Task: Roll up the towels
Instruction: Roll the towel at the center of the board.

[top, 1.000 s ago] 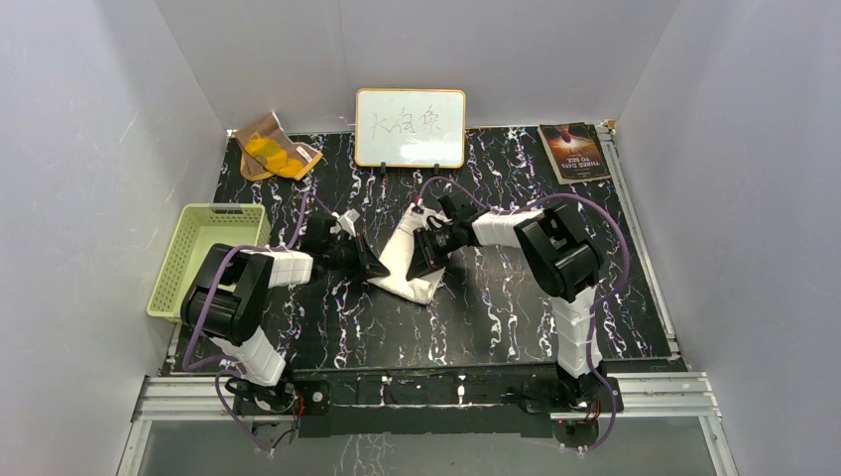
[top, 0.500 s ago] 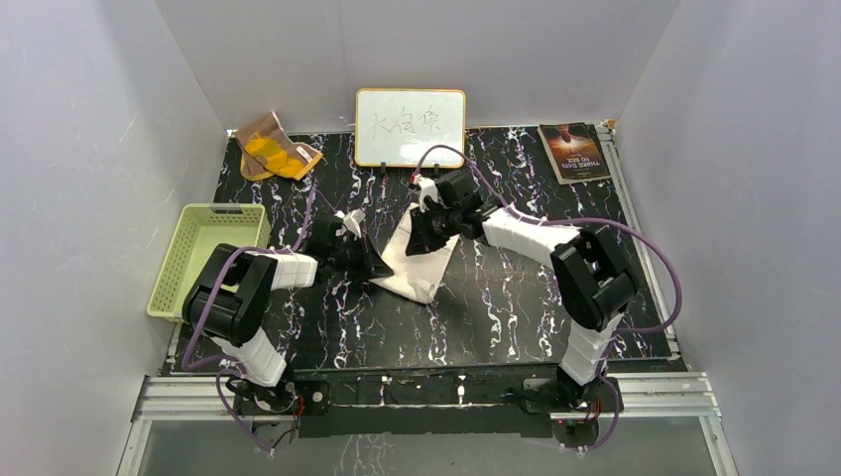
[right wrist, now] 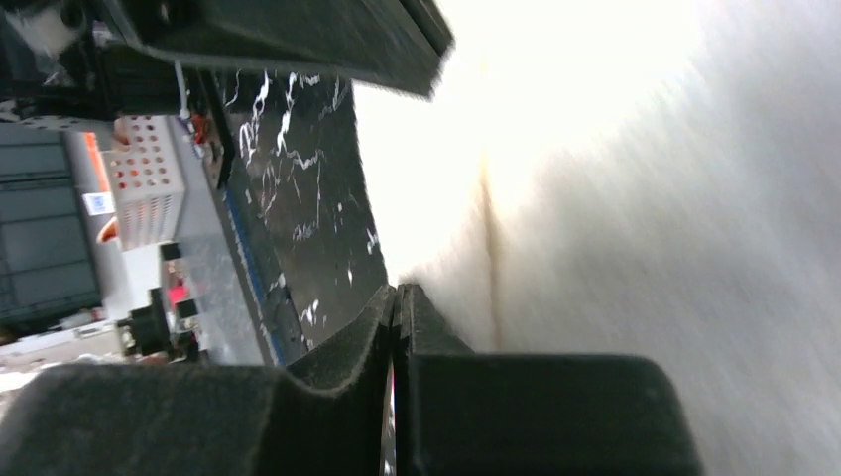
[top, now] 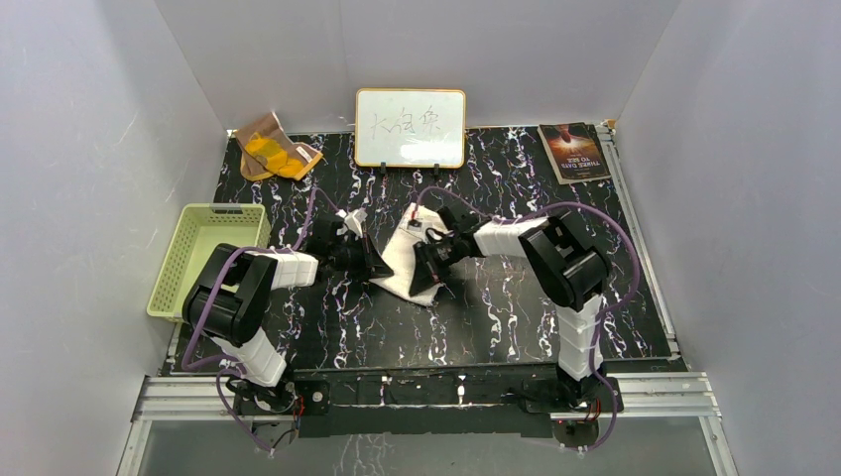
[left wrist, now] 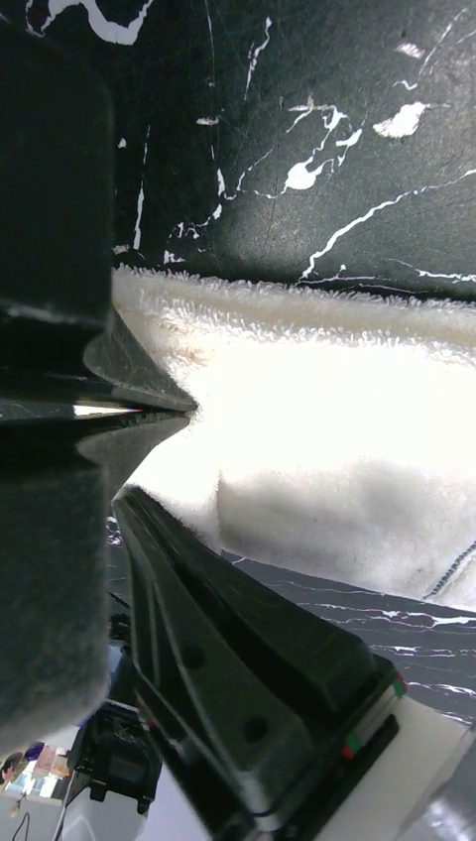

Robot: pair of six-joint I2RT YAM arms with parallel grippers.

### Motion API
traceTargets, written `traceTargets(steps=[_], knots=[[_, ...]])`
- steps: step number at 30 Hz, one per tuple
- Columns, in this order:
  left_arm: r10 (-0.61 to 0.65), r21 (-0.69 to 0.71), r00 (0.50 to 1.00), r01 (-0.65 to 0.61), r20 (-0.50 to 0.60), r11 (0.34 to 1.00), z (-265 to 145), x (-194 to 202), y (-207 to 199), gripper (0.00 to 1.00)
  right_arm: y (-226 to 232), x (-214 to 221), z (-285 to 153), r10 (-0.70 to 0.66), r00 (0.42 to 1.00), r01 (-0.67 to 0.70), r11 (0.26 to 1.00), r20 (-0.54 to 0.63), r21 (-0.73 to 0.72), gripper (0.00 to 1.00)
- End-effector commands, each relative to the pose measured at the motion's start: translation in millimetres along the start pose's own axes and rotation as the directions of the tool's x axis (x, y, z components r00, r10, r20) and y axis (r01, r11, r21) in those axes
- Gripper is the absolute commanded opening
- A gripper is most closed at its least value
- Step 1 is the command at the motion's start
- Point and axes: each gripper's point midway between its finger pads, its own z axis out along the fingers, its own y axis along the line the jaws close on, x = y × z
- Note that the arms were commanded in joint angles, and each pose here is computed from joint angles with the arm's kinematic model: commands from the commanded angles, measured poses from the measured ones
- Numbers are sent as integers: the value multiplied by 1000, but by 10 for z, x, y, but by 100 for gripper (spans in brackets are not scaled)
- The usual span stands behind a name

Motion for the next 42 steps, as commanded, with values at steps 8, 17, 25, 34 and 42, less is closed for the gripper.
traceTargets(steps=[8,17,25,34,42], knots=[[-57,-248,988,21,-141,969,-24,519,631,4,-399,390,-488,99,995,-99,984,9,149,0],[-37,-237,989,3,-140,971,-50,391,518,5,619,-829,-898,-473,835,269,797,281,541,50],[-36,-208,987,3,-156,978,-34,376,449,6,500,-659,-598,-713,691,508,366,-116,779,54],[-38,-145,976,7,-214,989,-5,444,354,8,324,-645,-343,-733,633,605,268,-249,750,52],[-50,-151,970,14,-239,988,-2,493,378,8,455,-490,-127,-753,625,658,367,-205,657,51]])
